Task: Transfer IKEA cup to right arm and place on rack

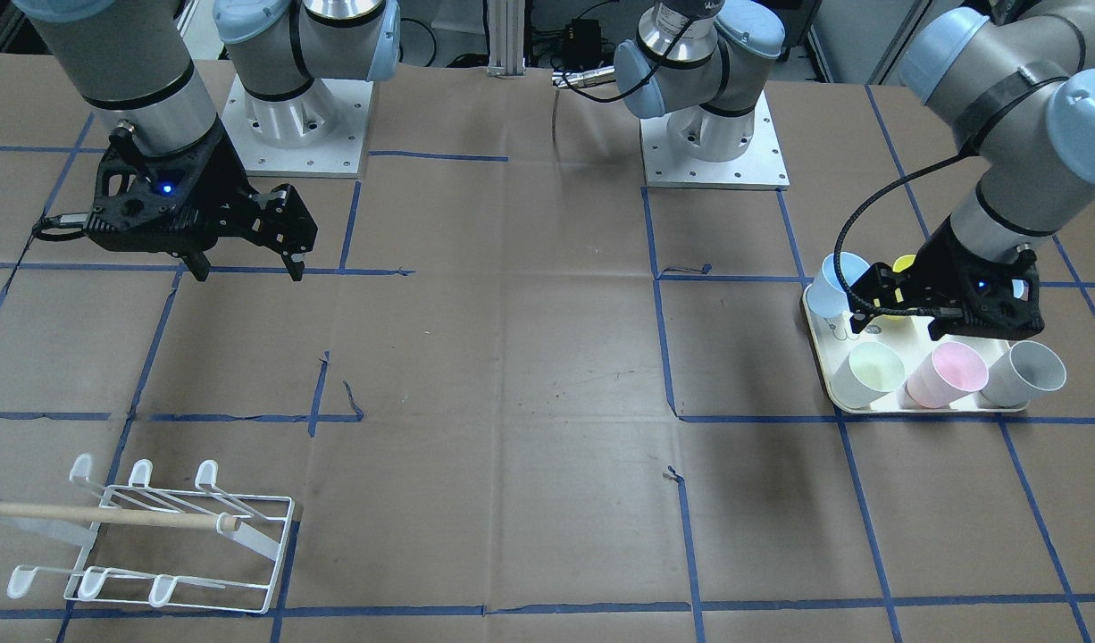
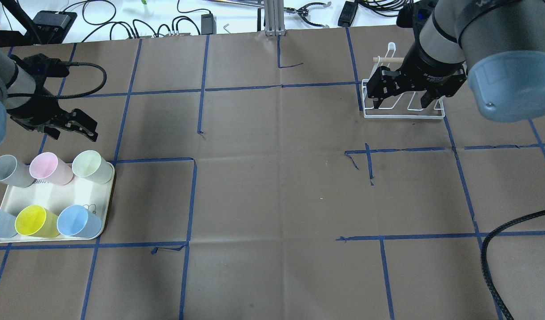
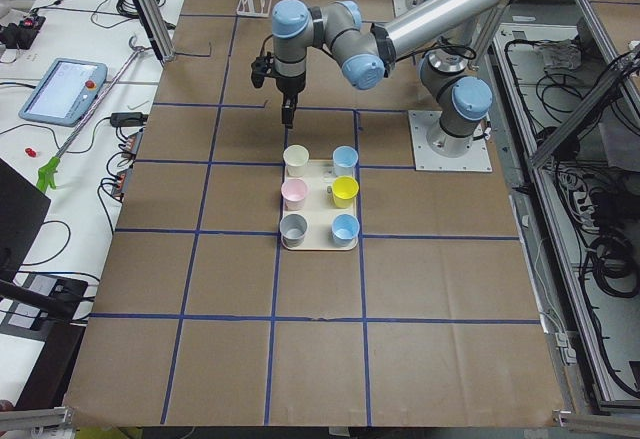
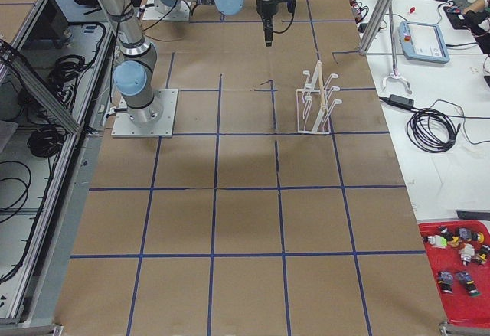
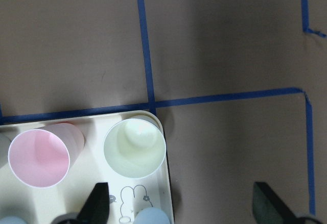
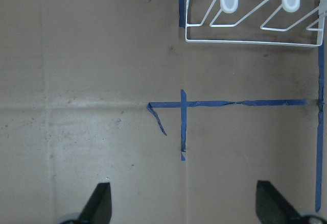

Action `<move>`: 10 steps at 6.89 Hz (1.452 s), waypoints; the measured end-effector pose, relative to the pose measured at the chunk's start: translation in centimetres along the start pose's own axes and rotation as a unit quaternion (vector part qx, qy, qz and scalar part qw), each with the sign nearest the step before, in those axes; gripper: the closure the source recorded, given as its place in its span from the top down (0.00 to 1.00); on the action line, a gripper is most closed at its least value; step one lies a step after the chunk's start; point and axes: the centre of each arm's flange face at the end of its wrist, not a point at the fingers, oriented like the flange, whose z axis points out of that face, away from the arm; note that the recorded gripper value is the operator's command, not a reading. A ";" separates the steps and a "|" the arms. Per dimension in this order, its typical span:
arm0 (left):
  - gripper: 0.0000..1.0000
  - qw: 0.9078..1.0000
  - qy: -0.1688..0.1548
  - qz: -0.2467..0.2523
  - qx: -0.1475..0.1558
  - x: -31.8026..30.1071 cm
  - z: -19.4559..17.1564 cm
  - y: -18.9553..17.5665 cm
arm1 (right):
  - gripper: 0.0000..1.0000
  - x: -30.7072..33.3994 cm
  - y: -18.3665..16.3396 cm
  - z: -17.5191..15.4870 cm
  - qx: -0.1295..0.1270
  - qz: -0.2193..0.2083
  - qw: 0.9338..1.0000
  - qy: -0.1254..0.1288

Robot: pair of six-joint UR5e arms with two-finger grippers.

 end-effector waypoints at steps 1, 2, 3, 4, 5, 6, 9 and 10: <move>0.99 1.000 0.001 -0.002 -0.002 0.0 2.6 0.1 | 1.00 -0.2 -0.2 -0.1 0.016 0.016 1.000 -0.002; 0.99 1.000 0.005 -0.004 -0.008 -0.1 4.7 -0.1 | 1.00 -0.4 -0.3 0.1 0.034 0.053 0.998 -0.011; 0.99 1.000 0.008 -0.009 -0.014 -0.4 6.6 -0.5 | 1.00 -0.9 -0.1 0.6 0.049 0.114 0.992 -0.039; 0.99 0.999 0.013 -0.018 -0.023 -0.9 8.2 -0.4 | 1.00 -1.5 0.0 1.0 0.068 0.174 0.979 -0.079; 0.99 0.999 0.019 -0.030 -0.034 -1.7 9.5 0.4 | 1.00 -2.1 0.1 1.4 0.091 0.221 0.964 -0.120; 0.89 0.998 0.023 -0.039 -0.041 -2.2 10.3 1.0 | 1.00 -2.8 0.3 1.8 0.114 0.256 0.946 -0.165; 0.03 0.998 0.027 -0.042 -0.044 -2.4 10.8 1.2 | 1.00 -4.0 3.1 3.8 0.202 0.310 0.884 -0.286; 0.00 0.998 0.026 -0.041 -0.043 -2.5 10.7 1.1 | 1.00 -4.5 4.6 4.2 0.221 0.310 0.863 -0.332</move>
